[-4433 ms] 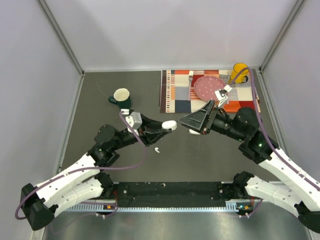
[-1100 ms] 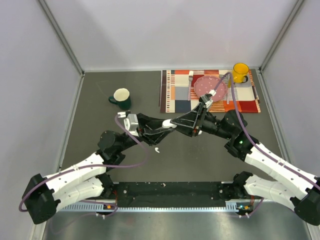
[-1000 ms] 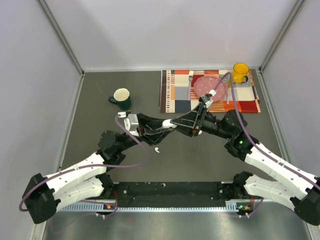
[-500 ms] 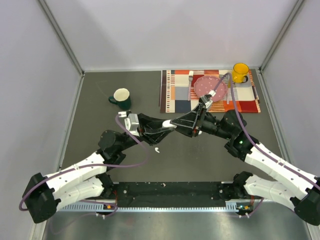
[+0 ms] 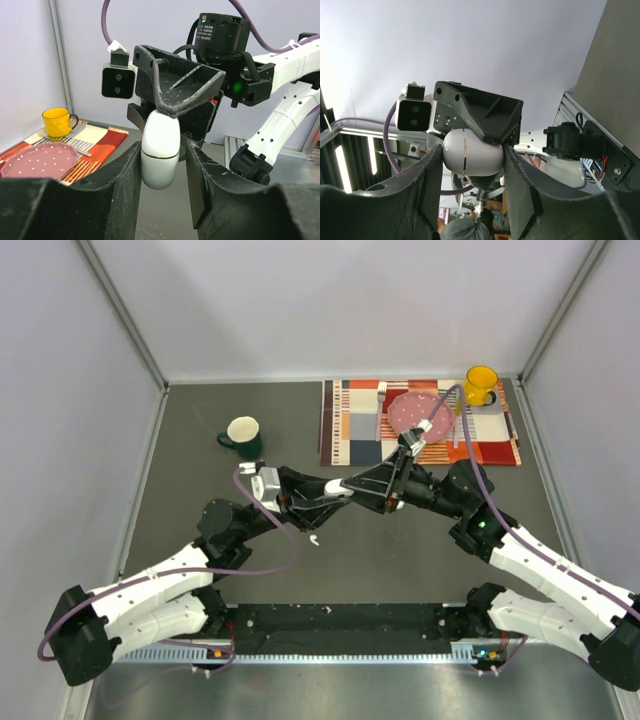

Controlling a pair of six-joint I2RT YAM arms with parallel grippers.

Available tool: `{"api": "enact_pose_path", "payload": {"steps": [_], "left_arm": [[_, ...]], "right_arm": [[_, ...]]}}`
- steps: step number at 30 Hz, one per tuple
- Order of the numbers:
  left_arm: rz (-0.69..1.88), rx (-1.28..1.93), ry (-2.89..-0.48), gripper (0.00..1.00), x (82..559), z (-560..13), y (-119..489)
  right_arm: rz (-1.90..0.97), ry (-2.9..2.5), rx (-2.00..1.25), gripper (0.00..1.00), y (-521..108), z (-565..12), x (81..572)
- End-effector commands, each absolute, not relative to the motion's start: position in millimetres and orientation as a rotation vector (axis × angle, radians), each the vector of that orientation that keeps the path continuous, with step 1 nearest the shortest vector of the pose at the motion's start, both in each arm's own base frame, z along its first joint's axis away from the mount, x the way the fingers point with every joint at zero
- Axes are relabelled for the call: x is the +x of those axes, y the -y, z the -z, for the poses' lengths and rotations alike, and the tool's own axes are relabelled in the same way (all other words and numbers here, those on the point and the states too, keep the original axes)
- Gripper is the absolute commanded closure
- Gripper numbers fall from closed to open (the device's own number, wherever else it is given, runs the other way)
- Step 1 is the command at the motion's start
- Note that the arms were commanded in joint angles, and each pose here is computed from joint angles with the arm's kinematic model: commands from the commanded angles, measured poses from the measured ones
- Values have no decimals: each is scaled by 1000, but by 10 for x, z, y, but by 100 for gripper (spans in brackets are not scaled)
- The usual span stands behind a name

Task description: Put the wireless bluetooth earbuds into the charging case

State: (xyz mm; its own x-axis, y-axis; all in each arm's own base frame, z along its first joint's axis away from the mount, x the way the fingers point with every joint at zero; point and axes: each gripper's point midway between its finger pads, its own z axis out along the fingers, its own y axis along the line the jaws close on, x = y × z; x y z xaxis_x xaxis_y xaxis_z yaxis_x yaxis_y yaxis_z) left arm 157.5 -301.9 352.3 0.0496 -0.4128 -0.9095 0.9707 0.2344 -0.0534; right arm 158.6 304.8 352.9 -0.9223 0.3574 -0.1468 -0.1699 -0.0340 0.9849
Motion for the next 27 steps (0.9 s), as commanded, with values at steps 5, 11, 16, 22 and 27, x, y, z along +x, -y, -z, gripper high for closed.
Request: {"api": "enact_pose_path", "payload": {"steps": [5,11,16,22,27], "left_arm": [[1185,736,-948,58,1547,-3684,3013],[1183,724,-930,62,1554,-3749,3006],[1183,712,-914,60,1555,-3802,2999],[1191,732,-920,66,1542,-3775,3031],[1196,742,-931,86,1552,-3740,3062]], "right_arm": [[-2050,-1796,157,82,-3006,-3747,1560],[-2050,-1806,163,82,-3008,-3724,1559],[-2044,-1824,176,82,-3012,-3682,1565],[-2047,-1817,173,82,-3011,-3695,1564],[-2051,-1810,171,81,-3005,-3707,1558]]}}
